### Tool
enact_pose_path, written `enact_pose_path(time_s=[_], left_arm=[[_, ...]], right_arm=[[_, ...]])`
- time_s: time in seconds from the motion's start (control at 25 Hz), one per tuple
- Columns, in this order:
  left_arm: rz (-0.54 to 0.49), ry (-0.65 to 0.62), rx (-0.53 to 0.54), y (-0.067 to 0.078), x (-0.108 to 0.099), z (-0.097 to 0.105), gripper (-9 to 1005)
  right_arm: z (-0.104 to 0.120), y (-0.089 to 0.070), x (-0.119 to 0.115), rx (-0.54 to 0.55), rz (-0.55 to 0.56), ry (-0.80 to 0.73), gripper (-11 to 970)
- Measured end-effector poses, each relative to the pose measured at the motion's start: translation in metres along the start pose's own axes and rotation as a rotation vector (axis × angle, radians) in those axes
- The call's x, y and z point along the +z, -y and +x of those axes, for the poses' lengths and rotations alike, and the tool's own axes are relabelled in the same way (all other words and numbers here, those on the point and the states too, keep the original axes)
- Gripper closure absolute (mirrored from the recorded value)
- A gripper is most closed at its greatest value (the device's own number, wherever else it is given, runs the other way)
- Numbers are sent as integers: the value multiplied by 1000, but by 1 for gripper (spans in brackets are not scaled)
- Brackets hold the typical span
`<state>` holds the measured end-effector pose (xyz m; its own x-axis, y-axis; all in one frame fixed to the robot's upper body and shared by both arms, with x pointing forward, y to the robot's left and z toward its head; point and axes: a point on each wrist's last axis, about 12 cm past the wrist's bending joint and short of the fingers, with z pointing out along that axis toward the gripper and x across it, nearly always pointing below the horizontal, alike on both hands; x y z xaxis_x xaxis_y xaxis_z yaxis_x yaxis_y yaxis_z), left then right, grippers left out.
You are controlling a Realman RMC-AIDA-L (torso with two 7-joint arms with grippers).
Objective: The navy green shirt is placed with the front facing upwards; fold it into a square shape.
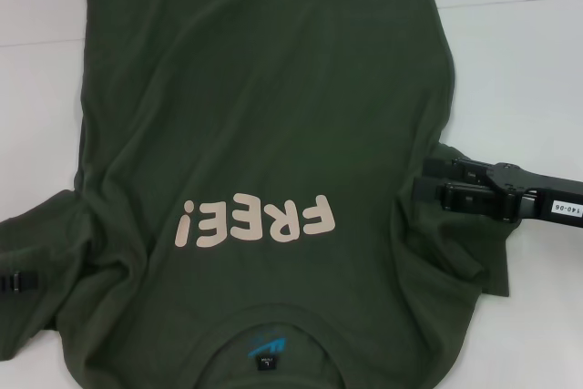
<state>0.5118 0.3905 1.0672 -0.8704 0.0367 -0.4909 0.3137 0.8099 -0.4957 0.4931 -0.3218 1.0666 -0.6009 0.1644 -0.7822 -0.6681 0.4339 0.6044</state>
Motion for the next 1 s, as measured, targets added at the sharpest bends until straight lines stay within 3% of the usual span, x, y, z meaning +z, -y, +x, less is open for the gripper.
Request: enact_pose_path(time_s=[1.0], left_arm=[[89,-9,41,16,12,-15,64]], right_arm=[[2,0,-1,4,4,1,11]])
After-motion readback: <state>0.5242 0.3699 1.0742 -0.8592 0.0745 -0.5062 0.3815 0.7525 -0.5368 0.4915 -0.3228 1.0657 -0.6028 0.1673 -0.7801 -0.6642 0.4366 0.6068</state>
